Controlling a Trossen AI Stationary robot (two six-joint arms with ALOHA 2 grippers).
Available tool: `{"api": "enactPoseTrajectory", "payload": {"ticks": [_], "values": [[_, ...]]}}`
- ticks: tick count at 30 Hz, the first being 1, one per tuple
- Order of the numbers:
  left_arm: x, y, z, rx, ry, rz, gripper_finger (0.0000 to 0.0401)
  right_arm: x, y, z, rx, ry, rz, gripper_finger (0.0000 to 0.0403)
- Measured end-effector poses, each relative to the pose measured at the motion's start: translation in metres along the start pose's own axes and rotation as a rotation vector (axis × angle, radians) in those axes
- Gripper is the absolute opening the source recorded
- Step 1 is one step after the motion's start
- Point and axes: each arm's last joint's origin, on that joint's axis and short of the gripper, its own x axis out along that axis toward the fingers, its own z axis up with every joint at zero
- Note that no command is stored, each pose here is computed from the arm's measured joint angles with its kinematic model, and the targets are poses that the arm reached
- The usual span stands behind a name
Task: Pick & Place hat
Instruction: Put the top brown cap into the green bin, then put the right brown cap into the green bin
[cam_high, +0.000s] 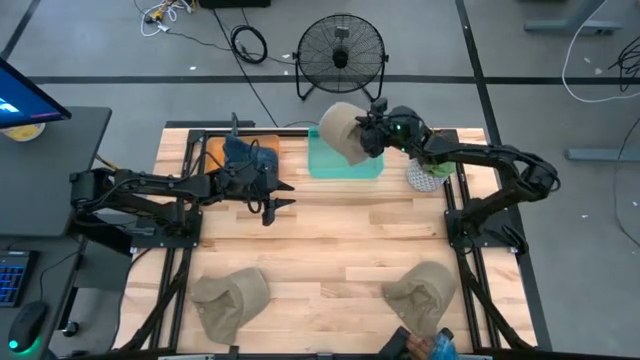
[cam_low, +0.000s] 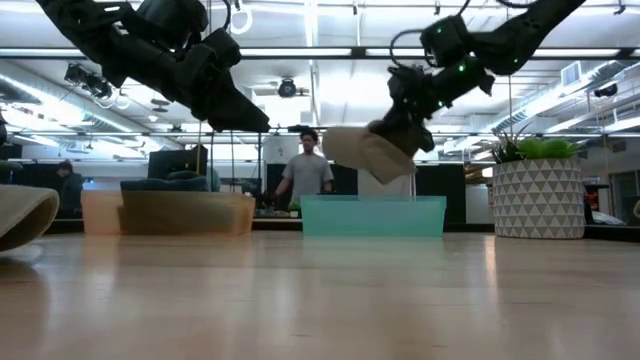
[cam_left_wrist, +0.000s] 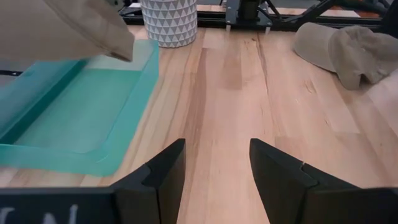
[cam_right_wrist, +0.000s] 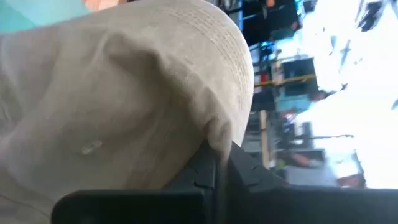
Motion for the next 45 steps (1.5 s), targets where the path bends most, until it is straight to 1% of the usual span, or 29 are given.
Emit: {"api": "enactPoseTrajectory", "payload": {"ticks": [3, 4, 9, 15, 18, 22, 29, 32, 35, 39, 42, 45], "values": [[0.000, 0.000, 0.000, -0.007, 0.000, 0.000, 0.0181, 0.011, 0.008, -0.013, 0.084, -0.006, 0.059, 0.0008], [0.000, 0.000, 0.000, -0.008, 0.000, 0.000, 0.0181, 0.014, 0.011, -0.015, 0.093, -0.001, 0.071, 0.0008], [0.000, 0.000, 0.000, -0.013, 0.000, 0.000, 0.0181, 0.032, 0.024, -0.023, 0.079, 0.012, 0.081, 0.0009], [0.000, 0.000, 0.000, -0.015, 0.001, 0.000, 0.0181, 0.045, 0.046, -0.026, 0.066, -0.024, 0.184, 0.0009], [0.000, 0.000, 0.000, -0.015, 0.001, 0.000, 0.0181, 0.047, 0.051, -0.026, 0.112, -0.028, 0.209, 0.0016], [0.000, 0.000, 0.000, -0.016, 0.002, -0.001, 0.0181, 0.048, 0.051, -0.026, 0.216, -0.017, 0.211, 0.0042], [0.000, 0.000, 0.000, -0.016, 0.002, -0.001, 0.0181, 0.047, 0.052, -0.026, 0.294, -0.005, 0.221, 0.0110], [0.000, 0.000, 0.000, -0.020, 0.002, -0.001, 0.0181, 0.047, 0.052, -0.026, 0.347, -0.001, 0.221, 0.0141], [0.000, 0.000, 0.000, -0.064, 0.002, -0.001, 0.0181, 0.044, 0.049, -0.020, 0.427, -0.007, 0.217, 0.0168], [0.000, 0.000, 0.000, -0.123, 0.002, -0.001, 0.0181, 0.030, 0.042, -0.001, 0.537, -0.040, 0.236, 0.0190], [0.000, 0.000, 0.000, -0.167, 0.002, -0.001, 0.0181, 0.007, 0.034, 0.020, 0.536, -0.075, 0.276, 0.0192], [0.000, 0.000, 0.000, -0.172, 0.002, -0.001, 0.0181, -0.026, 0.028, 0.044, 0.518, -0.076, 0.305, 0.0188]]}}
